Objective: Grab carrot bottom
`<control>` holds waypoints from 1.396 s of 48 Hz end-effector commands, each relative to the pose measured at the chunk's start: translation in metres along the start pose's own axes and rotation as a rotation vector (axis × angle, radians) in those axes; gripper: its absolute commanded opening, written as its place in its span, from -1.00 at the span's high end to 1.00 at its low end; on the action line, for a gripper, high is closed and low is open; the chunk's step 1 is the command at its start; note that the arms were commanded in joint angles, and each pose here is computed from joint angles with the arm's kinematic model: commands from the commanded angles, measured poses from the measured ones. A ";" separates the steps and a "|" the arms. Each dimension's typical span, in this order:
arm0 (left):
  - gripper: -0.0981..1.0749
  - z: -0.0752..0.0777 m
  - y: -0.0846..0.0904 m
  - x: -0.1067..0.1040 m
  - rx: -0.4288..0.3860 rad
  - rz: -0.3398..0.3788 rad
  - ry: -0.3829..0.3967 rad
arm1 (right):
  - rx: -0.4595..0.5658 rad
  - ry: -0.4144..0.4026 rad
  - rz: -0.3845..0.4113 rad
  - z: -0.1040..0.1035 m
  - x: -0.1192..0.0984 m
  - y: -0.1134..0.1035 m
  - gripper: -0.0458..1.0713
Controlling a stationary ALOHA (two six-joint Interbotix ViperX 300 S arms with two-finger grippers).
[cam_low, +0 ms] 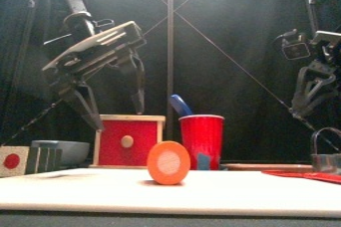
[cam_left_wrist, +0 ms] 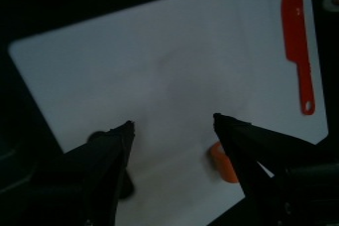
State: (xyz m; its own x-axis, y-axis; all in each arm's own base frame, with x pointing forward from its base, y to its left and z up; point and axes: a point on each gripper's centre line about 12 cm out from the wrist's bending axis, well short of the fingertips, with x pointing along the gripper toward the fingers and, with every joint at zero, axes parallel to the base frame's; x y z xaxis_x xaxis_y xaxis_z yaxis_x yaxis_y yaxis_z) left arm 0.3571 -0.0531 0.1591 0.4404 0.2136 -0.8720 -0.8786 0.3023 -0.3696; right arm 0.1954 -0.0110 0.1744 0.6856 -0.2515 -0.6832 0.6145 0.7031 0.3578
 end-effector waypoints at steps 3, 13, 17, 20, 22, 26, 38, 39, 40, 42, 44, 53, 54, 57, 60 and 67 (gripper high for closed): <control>-0.82 -0.009 -0.028 -0.006 -0.069 -0.042 0.052 | 0.000 -0.015 0.015 0.006 -0.002 0.005 -0.21; -0.82 -0.032 -0.052 0.002 -0.174 -0.019 0.155 | 0.020 -0.019 -0.011 0.008 0.001 0.000 -0.21; -0.82 -0.038 -0.064 0.008 -0.184 -0.024 0.169 | 0.025 -0.021 -0.019 0.009 0.002 -0.002 -0.21; -0.82 -0.040 -0.076 0.012 -0.183 -0.036 0.169 | 0.025 -0.023 -0.027 0.009 0.002 -0.004 -0.21; -0.82 -0.040 -0.082 0.014 -0.184 -0.044 0.169 | 0.023 -0.024 -0.030 0.009 0.003 -0.005 -0.21; -0.82 -0.042 -0.088 0.019 -0.183 -0.042 0.166 | 0.020 -0.027 -0.035 0.009 0.003 -0.007 -0.21; -0.82 -0.047 -0.080 0.024 -0.191 0.032 0.161 | -0.001 -0.037 -0.031 0.010 0.003 -0.006 -0.21; -0.82 -0.047 -0.080 0.024 -0.196 0.039 0.160 | -0.002 -0.037 -0.029 0.010 0.003 -0.006 -0.21; -0.82 -0.048 -0.080 0.024 -0.200 0.042 0.161 | -0.004 -0.037 -0.032 0.010 0.003 -0.007 -0.21; -0.82 -0.049 -0.080 0.027 -0.208 0.051 0.162 | -0.005 -0.039 -0.031 0.010 0.003 -0.006 -0.21; -0.82 -0.052 -0.080 0.028 -0.213 0.055 0.164 | -0.006 -0.039 -0.029 0.010 0.003 -0.006 -0.21; -0.82 -0.060 -0.084 0.033 -0.246 0.068 0.174 | -0.017 -0.048 -0.027 0.011 0.003 -0.006 -0.21; -0.82 -0.060 -0.084 0.034 -0.248 0.072 0.173 | -0.019 -0.048 -0.027 0.012 0.003 -0.006 -0.21; -0.82 -0.060 -0.083 0.035 -0.251 0.080 0.172 | -0.020 -0.049 -0.027 0.012 0.003 -0.006 -0.21; -0.82 -0.062 -0.082 0.039 -0.255 0.091 0.171 | -0.020 -0.049 -0.027 0.012 0.003 -0.006 -0.21; -0.82 -0.064 -0.083 0.045 -0.258 0.097 0.169 | -0.035 -0.047 -0.025 0.011 0.002 -0.006 -0.21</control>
State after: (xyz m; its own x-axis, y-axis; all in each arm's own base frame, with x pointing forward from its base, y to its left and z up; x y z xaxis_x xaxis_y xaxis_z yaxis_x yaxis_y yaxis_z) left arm 0.4311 -0.1253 0.1189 0.3033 0.0790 -0.9496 -0.9527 0.0439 -0.3007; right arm 0.1955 -0.0235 0.1742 0.6786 -0.3035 -0.6689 0.6290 0.7104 0.3157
